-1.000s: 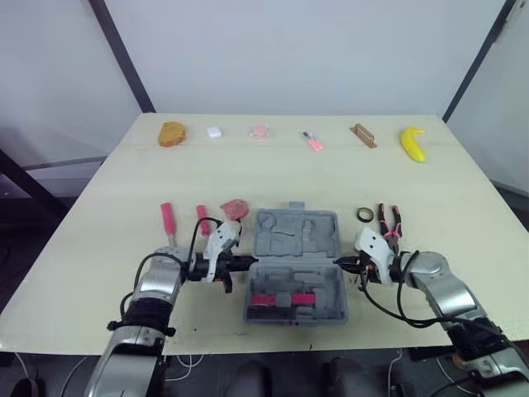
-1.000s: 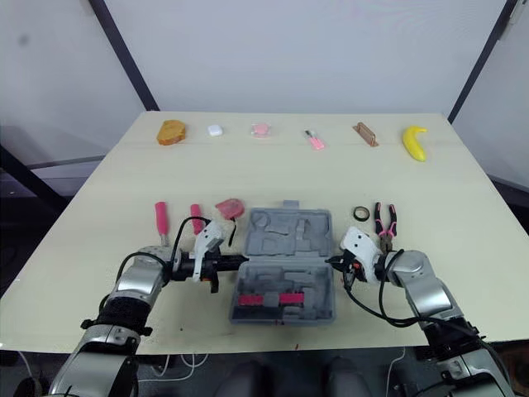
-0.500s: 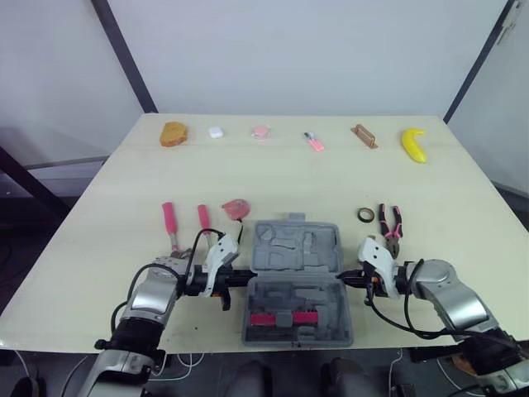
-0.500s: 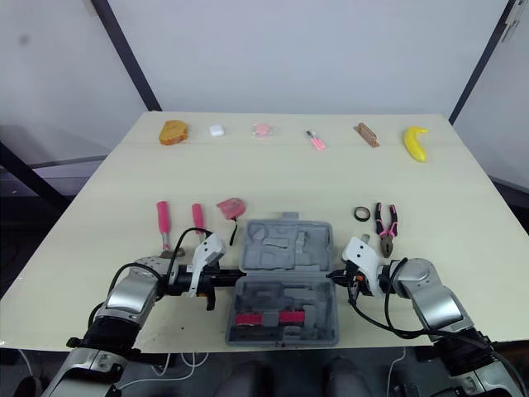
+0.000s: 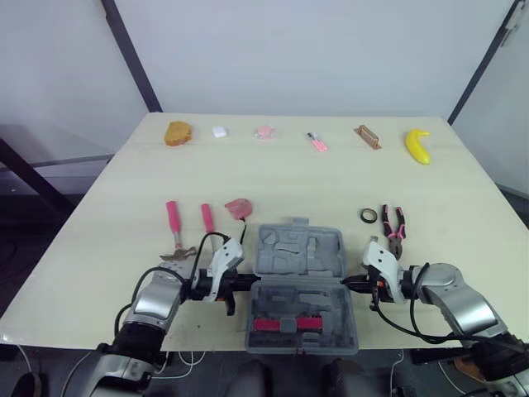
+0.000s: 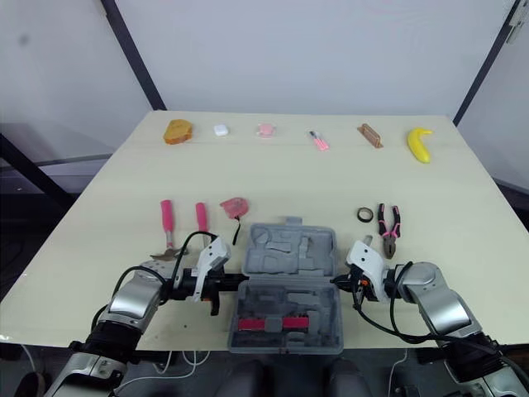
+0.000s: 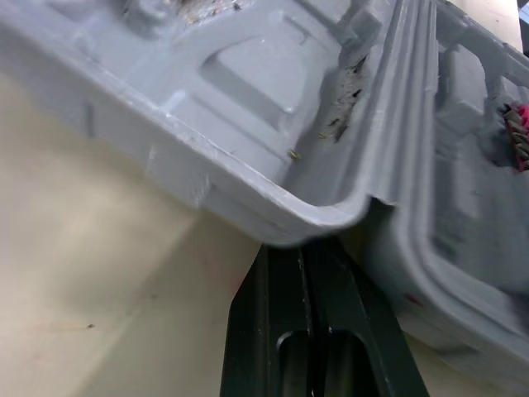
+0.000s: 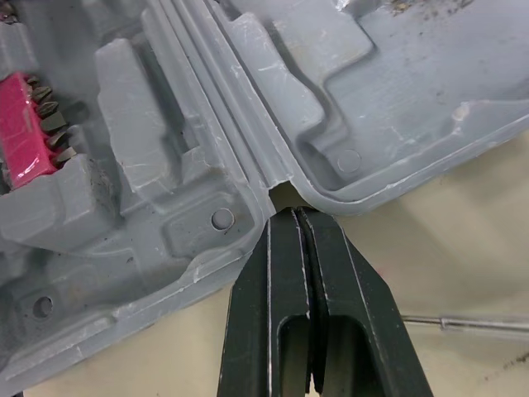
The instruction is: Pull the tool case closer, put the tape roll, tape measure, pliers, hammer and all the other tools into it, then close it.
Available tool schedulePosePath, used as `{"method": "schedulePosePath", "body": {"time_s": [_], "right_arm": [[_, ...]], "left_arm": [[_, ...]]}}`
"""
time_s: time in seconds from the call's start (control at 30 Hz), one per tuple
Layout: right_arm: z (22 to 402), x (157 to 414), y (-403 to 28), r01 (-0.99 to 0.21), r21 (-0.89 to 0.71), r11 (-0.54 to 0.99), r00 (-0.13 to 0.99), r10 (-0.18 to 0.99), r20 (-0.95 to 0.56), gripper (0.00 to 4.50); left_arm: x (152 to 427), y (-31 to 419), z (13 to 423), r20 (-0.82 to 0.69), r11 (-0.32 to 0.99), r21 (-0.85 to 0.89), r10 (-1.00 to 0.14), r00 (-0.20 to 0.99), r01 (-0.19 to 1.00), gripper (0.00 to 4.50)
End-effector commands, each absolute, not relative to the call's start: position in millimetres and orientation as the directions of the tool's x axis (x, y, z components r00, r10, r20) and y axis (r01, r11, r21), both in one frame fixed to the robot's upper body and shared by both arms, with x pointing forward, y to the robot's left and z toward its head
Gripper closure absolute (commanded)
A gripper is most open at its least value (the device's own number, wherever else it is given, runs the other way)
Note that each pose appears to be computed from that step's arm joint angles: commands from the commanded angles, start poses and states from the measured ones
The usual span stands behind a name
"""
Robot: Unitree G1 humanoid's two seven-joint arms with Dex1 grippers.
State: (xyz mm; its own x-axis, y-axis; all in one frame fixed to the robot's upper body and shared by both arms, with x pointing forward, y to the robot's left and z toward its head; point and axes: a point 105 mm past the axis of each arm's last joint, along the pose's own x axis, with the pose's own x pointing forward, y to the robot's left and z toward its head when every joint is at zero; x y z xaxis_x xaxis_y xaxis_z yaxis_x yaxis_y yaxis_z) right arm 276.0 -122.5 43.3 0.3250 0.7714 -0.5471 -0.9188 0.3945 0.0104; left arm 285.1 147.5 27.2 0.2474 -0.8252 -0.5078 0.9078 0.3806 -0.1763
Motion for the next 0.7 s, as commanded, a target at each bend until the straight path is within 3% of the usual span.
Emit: {"method": "schedulePosePath", "body": {"time_s": [0.03,0.7], "right_arm": [[54,271,-112,-0.937,0.0,0.35,0.303,0.809,-0.504,4.5],[52,272,-114,-0.932,0.006,0.363,0.311,0.804,-0.507,4.5]], "left_arm": [[272,137,17,-0.523,0.331,-0.206,-0.833,0.182,0.921,4.46],[275,164,17,-0.587,0.379,-0.173,-0.781,0.214,0.909,4.46]]}}
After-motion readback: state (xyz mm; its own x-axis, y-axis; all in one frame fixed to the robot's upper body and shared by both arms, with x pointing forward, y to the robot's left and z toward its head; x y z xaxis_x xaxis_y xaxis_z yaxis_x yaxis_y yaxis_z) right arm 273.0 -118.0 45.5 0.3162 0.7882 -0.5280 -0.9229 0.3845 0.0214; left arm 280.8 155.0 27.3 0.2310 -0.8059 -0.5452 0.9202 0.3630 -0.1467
